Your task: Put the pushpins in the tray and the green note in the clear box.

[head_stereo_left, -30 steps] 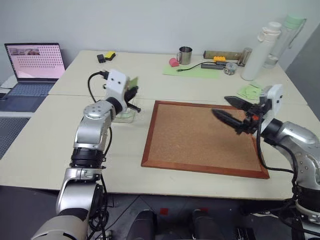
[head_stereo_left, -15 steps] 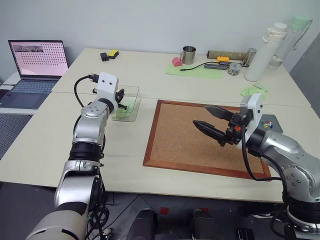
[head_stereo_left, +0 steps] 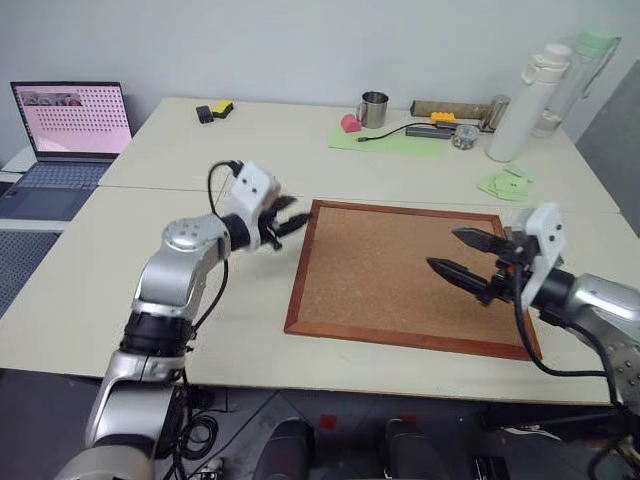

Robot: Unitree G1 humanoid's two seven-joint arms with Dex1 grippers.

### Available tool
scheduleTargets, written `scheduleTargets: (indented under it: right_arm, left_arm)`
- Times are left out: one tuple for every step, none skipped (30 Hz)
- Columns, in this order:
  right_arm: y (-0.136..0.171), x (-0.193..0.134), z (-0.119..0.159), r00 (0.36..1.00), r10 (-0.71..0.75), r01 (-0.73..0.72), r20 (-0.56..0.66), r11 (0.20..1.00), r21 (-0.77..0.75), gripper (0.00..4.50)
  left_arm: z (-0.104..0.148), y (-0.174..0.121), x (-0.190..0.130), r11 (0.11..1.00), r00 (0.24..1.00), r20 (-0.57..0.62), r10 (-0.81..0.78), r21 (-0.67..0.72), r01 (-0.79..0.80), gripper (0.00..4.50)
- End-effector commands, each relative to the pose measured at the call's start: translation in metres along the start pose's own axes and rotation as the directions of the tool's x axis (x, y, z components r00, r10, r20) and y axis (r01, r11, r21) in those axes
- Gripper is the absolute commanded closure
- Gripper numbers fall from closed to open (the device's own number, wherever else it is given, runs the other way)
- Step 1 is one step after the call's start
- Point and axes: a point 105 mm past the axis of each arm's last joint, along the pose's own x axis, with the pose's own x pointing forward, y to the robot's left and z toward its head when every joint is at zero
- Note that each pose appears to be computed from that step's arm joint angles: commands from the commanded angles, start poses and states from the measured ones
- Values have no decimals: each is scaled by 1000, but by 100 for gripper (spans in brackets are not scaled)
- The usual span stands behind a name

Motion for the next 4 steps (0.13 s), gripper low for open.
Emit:
scheduleTargets:
  right_arm:
    - [-3, -16, 2, 1000, -4, 3, -18, 999, -42, 71]
    - [-5, -19, -1, 999, -16, 15, -28, 999, -43, 71]
    - [-6, -21, -2, 999, -26, 25, -34, 999, -44, 71]
    - [-8, -23, -3, 999, -38, 37, -34, 998, -43, 71]
  left_arm:
    - [1, -19, -15, 993, 993, -21, -114, 29, 115, 226]
    - [-4, -23, -19, 990, 990, -42, -132, 45, 134, 226]
    - [-7, -25, -21, 987, 988, -55, -145, 55, 148, 226]
    - [-8, -27, -22, 986, 987, -58, -153, 59, 156, 226]
